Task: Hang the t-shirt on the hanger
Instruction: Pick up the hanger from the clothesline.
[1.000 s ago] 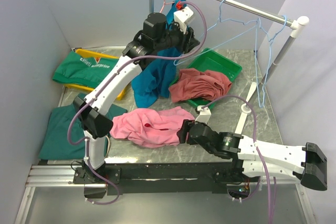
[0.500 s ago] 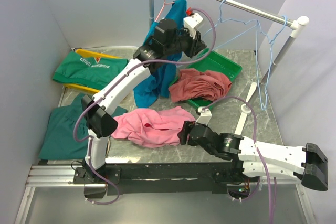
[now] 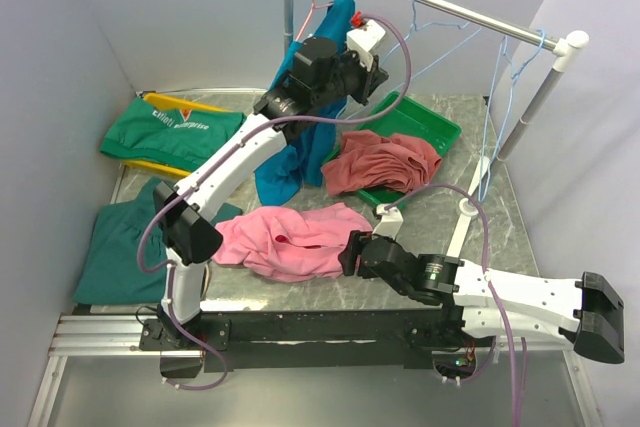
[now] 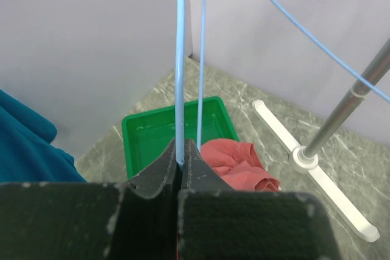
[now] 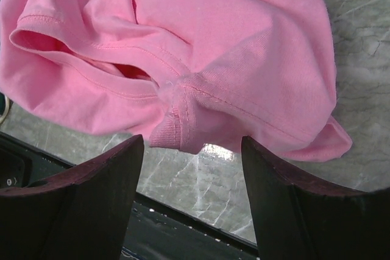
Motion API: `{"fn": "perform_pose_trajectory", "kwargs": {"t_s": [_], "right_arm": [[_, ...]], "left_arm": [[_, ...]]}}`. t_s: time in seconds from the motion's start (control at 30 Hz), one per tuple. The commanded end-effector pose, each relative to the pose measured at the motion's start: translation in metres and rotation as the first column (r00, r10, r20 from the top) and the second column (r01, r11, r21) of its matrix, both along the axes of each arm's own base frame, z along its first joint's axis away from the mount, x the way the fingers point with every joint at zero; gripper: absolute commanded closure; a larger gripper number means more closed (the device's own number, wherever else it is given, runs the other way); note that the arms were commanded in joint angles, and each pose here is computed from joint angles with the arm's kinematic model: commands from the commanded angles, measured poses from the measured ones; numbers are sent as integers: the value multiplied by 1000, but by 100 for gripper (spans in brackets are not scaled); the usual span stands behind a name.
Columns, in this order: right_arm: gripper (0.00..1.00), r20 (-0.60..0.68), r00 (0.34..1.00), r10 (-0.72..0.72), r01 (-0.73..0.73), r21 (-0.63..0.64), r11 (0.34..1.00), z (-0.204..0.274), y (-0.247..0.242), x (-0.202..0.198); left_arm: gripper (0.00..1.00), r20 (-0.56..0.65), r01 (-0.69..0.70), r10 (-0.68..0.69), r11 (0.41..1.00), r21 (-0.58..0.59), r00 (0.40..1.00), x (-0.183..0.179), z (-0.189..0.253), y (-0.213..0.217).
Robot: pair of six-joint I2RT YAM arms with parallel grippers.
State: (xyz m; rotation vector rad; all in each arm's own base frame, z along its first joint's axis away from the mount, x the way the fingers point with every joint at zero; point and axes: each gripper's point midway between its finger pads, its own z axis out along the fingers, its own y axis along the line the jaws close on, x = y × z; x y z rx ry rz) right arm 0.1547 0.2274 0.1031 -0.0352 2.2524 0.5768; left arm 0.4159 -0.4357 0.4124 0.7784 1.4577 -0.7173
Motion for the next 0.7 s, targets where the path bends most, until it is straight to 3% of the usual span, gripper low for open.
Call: {"fn": "perform_pose_trajectory", "kwargs": {"t_s": [0.0,0.23,0.67], "right_arm": [[27,17,1000,-17,17,11,1000,1,2,3],[27,22,1000,-17,16,15,1000,3,4,4],[23,39,999,-27,27,1,1000,5,-1,6]], "left_arm": [[99,186,3,25,989,-149,982,-29,103,29],[99,182,-5,28,992,-129,983,-42,102,42],[99,83,-38,39,999,-18,996,-81,47,86]]}}
